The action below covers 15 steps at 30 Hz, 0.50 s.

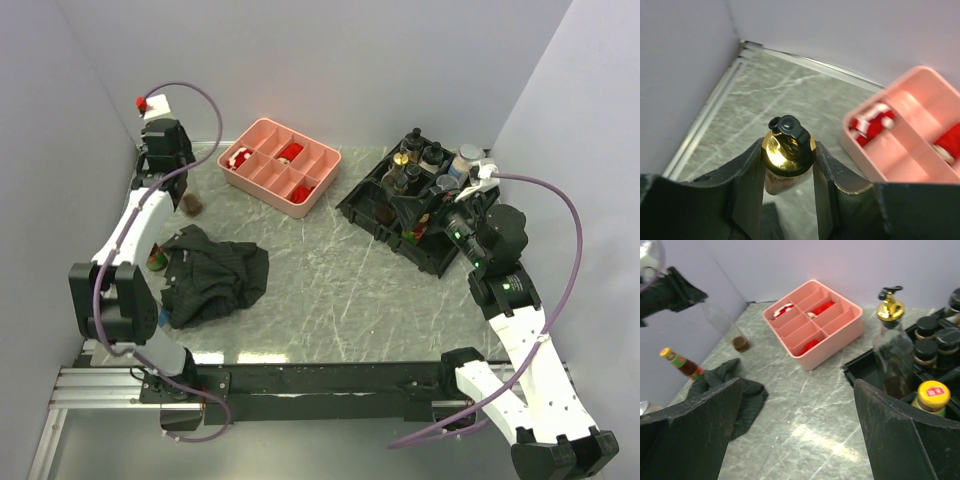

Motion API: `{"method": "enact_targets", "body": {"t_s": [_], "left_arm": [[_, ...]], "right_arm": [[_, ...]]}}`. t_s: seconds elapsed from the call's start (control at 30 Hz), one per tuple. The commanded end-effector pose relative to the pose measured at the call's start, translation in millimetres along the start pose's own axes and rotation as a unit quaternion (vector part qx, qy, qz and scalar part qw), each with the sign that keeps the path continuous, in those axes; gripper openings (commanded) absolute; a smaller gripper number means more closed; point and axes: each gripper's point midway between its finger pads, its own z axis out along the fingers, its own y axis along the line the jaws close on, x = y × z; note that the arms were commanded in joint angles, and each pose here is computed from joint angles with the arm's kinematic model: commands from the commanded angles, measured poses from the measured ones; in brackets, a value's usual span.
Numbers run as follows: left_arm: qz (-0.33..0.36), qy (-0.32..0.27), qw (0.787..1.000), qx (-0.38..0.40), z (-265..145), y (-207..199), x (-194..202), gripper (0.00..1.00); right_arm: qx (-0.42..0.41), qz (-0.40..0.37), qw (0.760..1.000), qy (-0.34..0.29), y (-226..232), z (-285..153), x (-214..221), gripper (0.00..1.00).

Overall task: Organize the condiment bottles
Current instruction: Pick up the bottle from the corner of the board, then place the bottle at the center of the board.

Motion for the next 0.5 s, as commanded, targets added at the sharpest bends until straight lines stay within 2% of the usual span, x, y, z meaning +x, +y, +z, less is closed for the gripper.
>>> {"method": "enact_targets", "body": {"t_s": [0.0, 0.27, 0.47], "left_arm": [[-0.027, -0.094, 0.991, 0.091, -76.9, -49.0, -81.0, 0.01], [0.002, -0.067, 0.976, 0.205, -163.1, -113.4, -60.3, 0.01], [0.0, -0.038, 0.946, 0.321, -224.7, -164.1, -35.2, 0.01]], "right_arm": [[0.029, -0.022, 0.999, -0.016, -7.4, -4.8, -11.6, 1.0], [-0.01, -0.025, 0.999, -0.032, 11.7, -16.9, -19.3, 1.0], [0.0, -0.019, 0.999, -0.026, 8.4, -18.4, -16.2, 1.0]]}}
